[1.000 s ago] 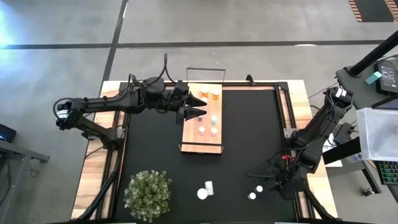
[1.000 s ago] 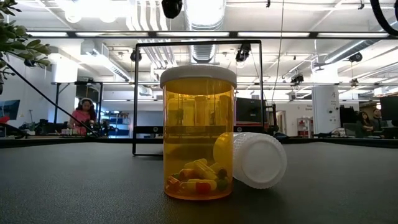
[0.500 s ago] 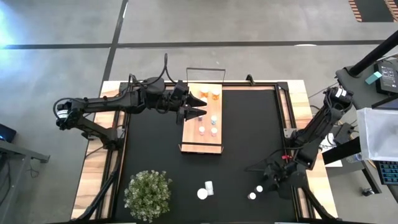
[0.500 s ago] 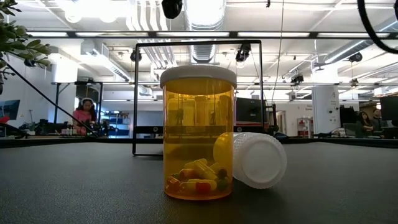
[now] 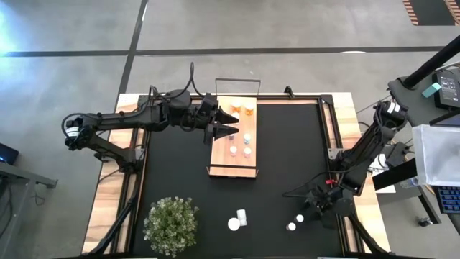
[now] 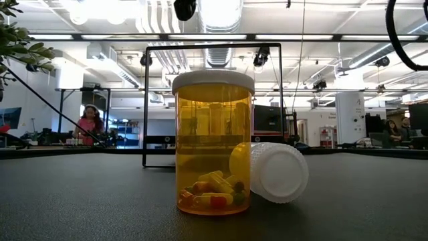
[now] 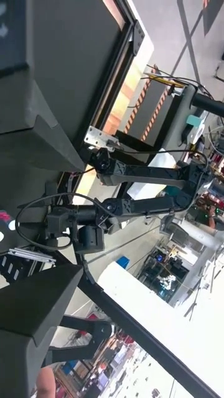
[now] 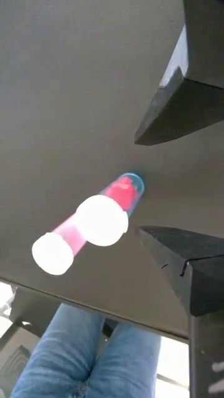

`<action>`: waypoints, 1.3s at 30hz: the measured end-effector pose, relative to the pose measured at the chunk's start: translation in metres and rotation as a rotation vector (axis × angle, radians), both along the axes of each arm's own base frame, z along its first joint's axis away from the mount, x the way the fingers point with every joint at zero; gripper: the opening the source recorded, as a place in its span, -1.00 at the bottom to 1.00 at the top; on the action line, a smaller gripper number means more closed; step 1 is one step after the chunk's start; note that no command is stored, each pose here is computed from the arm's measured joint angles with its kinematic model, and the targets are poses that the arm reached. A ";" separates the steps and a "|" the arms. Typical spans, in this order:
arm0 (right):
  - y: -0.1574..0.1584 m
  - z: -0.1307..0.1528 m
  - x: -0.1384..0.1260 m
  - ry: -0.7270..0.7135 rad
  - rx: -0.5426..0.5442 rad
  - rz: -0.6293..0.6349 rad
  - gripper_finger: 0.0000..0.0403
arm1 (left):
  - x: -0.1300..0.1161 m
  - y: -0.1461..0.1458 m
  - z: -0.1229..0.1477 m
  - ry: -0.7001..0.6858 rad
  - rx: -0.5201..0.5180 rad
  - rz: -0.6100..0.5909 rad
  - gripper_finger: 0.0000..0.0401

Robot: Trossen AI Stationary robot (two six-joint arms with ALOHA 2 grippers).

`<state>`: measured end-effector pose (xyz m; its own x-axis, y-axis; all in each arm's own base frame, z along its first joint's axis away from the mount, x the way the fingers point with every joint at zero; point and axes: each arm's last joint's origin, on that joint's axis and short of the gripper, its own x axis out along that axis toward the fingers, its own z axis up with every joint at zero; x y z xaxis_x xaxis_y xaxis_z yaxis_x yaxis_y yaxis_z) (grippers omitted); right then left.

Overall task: Pick and place medicine bottles onto shelf by color
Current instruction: Put the blue pill bottle on the shelf aligned with the other blue pill bottle

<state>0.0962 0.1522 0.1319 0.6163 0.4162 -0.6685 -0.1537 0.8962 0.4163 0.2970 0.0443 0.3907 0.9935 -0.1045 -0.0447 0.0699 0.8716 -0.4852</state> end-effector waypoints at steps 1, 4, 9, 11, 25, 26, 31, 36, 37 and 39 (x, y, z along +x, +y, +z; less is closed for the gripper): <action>0.001 -0.001 0.000 -0.001 -0.002 0.002 0.07 | 0.000 0.000 0.000 0.000 0.000 0.000 0.20; 0.006 -0.005 0.003 -0.022 -0.010 0.024 0.07 | 0.000 0.000 0.000 0.000 0.000 0.000 0.20; 0.015 -0.012 0.009 -0.045 -0.028 0.036 0.07 | 0.000 0.000 -0.001 0.001 0.000 0.000 0.20; 0.018 -0.016 0.011 -0.058 -0.031 0.027 0.07 | 0.000 0.000 -0.001 0.002 0.000 0.000 0.20; 0.029 -0.034 0.020 -0.087 -0.125 -0.014 0.03 | 0.000 0.000 -0.001 0.003 0.000 0.008 0.20; 0.030 -0.034 0.020 -0.087 -0.125 -0.014 0.01 | 0.000 0.000 -0.001 0.003 0.000 0.008 0.20; 0.031 -0.033 0.021 -0.088 -0.118 -0.016 -0.14 | 0.000 0.000 -0.001 0.003 0.000 0.008 0.20; 0.031 -0.031 0.021 -0.091 -0.101 -0.021 -0.37 | 0.000 0.000 -0.001 0.003 0.000 0.008 0.20; 0.031 -0.031 0.021 -0.090 -0.098 -0.023 -0.41 | 0.000 0.000 -0.001 0.003 0.000 0.008 0.20; 0.031 -0.030 0.021 -0.087 -0.090 -0.029 -0.49 | 0.000 0.000 -0.001 0.003 0.000 0.008 0.20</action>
